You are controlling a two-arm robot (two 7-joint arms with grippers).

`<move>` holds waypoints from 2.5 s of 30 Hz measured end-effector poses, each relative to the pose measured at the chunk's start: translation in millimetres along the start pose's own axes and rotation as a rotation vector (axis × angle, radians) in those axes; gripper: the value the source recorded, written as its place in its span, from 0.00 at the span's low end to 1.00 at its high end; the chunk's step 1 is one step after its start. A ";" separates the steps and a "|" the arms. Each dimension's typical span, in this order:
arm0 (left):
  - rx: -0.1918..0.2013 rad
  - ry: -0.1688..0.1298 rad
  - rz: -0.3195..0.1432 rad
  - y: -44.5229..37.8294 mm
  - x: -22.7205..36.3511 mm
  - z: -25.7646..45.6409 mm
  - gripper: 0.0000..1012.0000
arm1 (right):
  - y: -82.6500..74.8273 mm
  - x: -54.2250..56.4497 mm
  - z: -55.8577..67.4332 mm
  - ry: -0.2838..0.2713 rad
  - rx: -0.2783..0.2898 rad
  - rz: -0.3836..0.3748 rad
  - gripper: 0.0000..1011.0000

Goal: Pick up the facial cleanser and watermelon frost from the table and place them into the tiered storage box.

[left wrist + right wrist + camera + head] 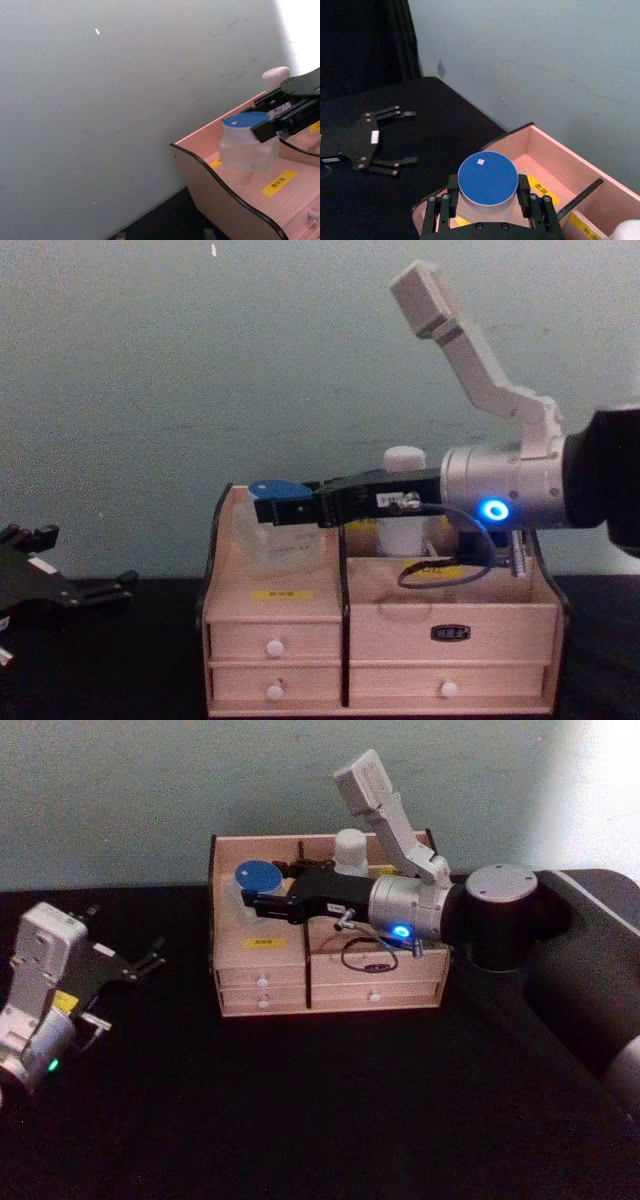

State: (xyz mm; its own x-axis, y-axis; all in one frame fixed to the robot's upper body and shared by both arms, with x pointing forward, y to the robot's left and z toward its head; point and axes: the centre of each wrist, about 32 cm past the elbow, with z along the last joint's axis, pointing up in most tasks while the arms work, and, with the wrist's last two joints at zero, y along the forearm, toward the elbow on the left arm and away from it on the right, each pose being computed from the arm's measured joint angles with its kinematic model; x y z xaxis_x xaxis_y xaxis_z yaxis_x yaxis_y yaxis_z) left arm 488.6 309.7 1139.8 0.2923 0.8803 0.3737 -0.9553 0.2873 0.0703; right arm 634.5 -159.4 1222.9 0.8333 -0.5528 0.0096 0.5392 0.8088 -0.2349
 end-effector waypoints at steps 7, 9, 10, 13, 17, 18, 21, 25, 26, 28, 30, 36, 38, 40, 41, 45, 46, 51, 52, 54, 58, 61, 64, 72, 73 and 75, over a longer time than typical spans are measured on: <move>0.000 0.000 0.000 0.0 0.0 0.0 0.99 | 9.3 1.5 -0.3 0.019 -0.035 -0.019 0.70; 0.000 0.000 0.000 0.0 0.0 0.0 0.99 | 10.3 1.6 -0.6 0.022 -0.039 -0.022 0.70; 0.000 0.000 0.000 0.0 0.0 0.0 0.99 | 11.0 1.8 -0.9 0.024 -0.042 -0.024 0.70; 0.000 0.000 0.000 0.0 0.0 0.0 0.99 | 12.5 2.0 -1.4 0.028 -0.049 -0.026 0.70; 0.000 0.000 0.000 0.0 0.0 0.0 0.99 | 13.5 1.9 -2.5 0.028 -0.056 -0.029 0.70; 0.000 0.000 0.000 0.0 0.0 0.0 0.99 | 13.7 1.9 -2.7 0.028 -0.058 -0.029 0.70; 0.000 0.000 0.000 0.0 0.0 0.0 0.99 | 14.5 2.0 -3.0 0.023 -0.064 -0.033 0.70; 0.000 0.000 0.000 0.0 0.0 0.0 0.99 | 14.5 2.0 -3.0 0.023 -0.064 -0.033 0.70; 0.000 0.000 0.000 0.0 0.0 0.0 0.99 | 14.5 2.0 -3.0 0.023 -0.064 -0.033 0.70; 0.000 0.000 0.000 0.0 0.0 0.0 0.99 | 14.4 2.0 -3.0 0.024 -0.063 -0.033 0.70; 0.000 0.000 0.000 0.0 0.0 0.0 0.99 | 14.4 2.1 -2.9 0.024 -0.063 -0.033 0.70; 0.000 0.000 0.000 0.0 0.0 0.0 0.99 | 14.3 2.1 -2.7 0.025 -0.061 -0.032 0.75; 0.000 0.000 0.000 0.0 0.0 0.0 0.99 | 14.2 2.1 -2.7 0.025 -0.061 -0.032 0.82; 0.000 0.000 0.000 0.0 0.0 0.0 0.99 | 14.2 2.1 -2.7 0.025 -0.061 -0.032 0.89; 0.000 0.000 0.000 0.0 0.0 0.0 0.99 | 14.2 2.1 -2.7 0.025 -0.061 -0.032 0.91; 0.000 0.000 0.000 0.0 0.0 0.0 0.99 | 14.2 2.1 -2.7 0.025 -0.061 -0.031 0.97; 0.000 0.000 0.000 0.0 0.0 0.0 0.99 | 14.2 2.1 -2.7 0.025 -0.061 -0.031 0.99; 0.000 0.000 0.000 0.0 0.0 0.0 0.99 | 14.2 1.9 -2.7 0.026 -0.060 -0.031 0.99; 0.000 0.000 0.000 0.0 0.0 0.0 0.99 | 14.2 1.9 -2.7 0.026 -0.060 -0.031 0.99; 0.000 0.000 0.000 0.0 0.0 0.0 0.99 | 14.2 1.9 -2.7 0.026 -0.060 -0.031 0.99; 0.000 0.000 0.000 0.0 0.0 0.0 0.99 | 10.4 0.5 -1.4 0.025 -0.040 -0.028 0.99; 0.000 0.000 0.000 0.0 0.0 0.0 0.99 | 4.1 -0.9 1.8 0.021 -0.010 -0.026 0.99; 0.000 0.000 0.000 0.0 0.0 0.0 0.99 | -4.1 -3.5 7.4 0.012 0.030 -0.023 0.99; 0.000 0.000 0.000 0.0 0.0 0.0 0.99 | -30.5 -12.2 18.2 -0.020 0.149 -0.074 0.99; 0.000 0.000 0.000 0.0 0.0 0.0 0.99 | -36.9 -14.3 18.1 -0.024 0.173 -0.102 0.99; 0.000 0.000 0.000 0.0 0.0 0.0 0.99 | -42.5 -15.4 17.7 -0.027 0.191 -0.129 0.99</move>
State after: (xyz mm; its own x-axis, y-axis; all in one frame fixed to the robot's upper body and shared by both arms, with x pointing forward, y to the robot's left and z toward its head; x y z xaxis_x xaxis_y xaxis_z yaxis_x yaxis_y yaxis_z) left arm 488.6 309.7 1139.8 0.2922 0.8803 0.3737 -0.9553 0.2873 0.0702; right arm 600.9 -181.6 1250.0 0.7576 -0.6505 0.0538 0.6526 0.7566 -0.0414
